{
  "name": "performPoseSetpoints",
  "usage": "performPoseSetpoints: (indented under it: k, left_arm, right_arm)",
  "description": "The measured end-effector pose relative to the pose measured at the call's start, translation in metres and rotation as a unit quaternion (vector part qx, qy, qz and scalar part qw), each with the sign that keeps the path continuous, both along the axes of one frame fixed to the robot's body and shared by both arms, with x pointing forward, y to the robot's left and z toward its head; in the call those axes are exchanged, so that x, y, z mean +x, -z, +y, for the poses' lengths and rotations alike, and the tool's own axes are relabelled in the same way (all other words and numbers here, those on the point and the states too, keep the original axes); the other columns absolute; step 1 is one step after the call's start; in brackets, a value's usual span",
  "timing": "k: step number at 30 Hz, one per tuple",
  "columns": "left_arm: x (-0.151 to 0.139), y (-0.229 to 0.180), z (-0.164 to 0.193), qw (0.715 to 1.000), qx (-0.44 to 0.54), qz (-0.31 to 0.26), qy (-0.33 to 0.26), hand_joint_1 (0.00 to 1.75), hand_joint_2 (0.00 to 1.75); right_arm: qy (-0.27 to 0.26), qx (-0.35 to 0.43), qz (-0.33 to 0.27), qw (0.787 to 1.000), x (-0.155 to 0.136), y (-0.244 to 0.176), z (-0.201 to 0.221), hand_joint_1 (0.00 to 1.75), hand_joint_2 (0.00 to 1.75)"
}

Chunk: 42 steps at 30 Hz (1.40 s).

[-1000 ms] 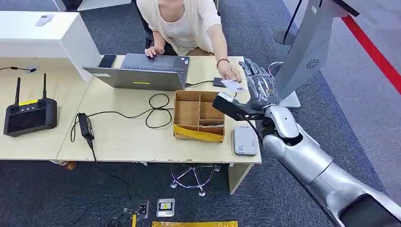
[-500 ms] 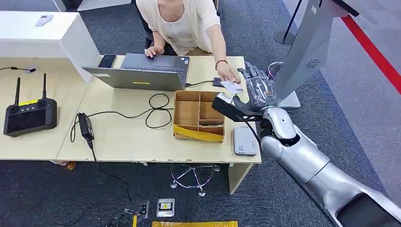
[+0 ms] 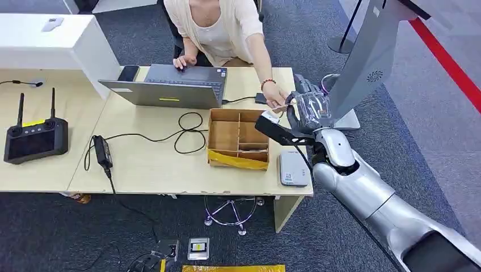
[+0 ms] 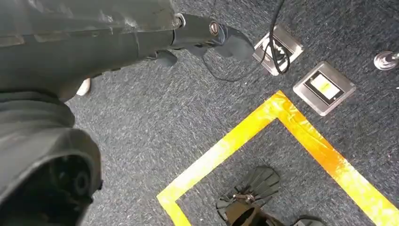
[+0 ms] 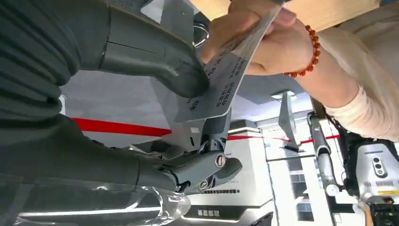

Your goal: Pass the card to the sensor for recognition and then transmit it.

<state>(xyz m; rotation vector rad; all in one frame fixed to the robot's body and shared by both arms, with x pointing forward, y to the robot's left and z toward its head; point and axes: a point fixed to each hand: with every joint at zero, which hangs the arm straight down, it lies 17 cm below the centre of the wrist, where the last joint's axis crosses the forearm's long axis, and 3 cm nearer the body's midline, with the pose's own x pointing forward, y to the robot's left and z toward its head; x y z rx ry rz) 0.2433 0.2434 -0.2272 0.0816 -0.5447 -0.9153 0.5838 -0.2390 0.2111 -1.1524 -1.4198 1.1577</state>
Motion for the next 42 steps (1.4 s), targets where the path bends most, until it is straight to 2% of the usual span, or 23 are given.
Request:
performPoseSetpoints:
  k: [22,42]
  left_arm:
    - [-0.002,0.0,0.0,1.0,0.006,0.004,0.024,0.0,0.0]
    - [-0.011,0.004,0.008,0.999,0.015,0.013,0.034,0.0,0.0]
  right_arm:
    - [0.001,-0.004,0.001,1.0,-0.002,0.005,-0.001,1.75,1.75]
    - [0.026,0.007,0.046,0.999,-0.019,0.053,-0.028,1.75,1.75]
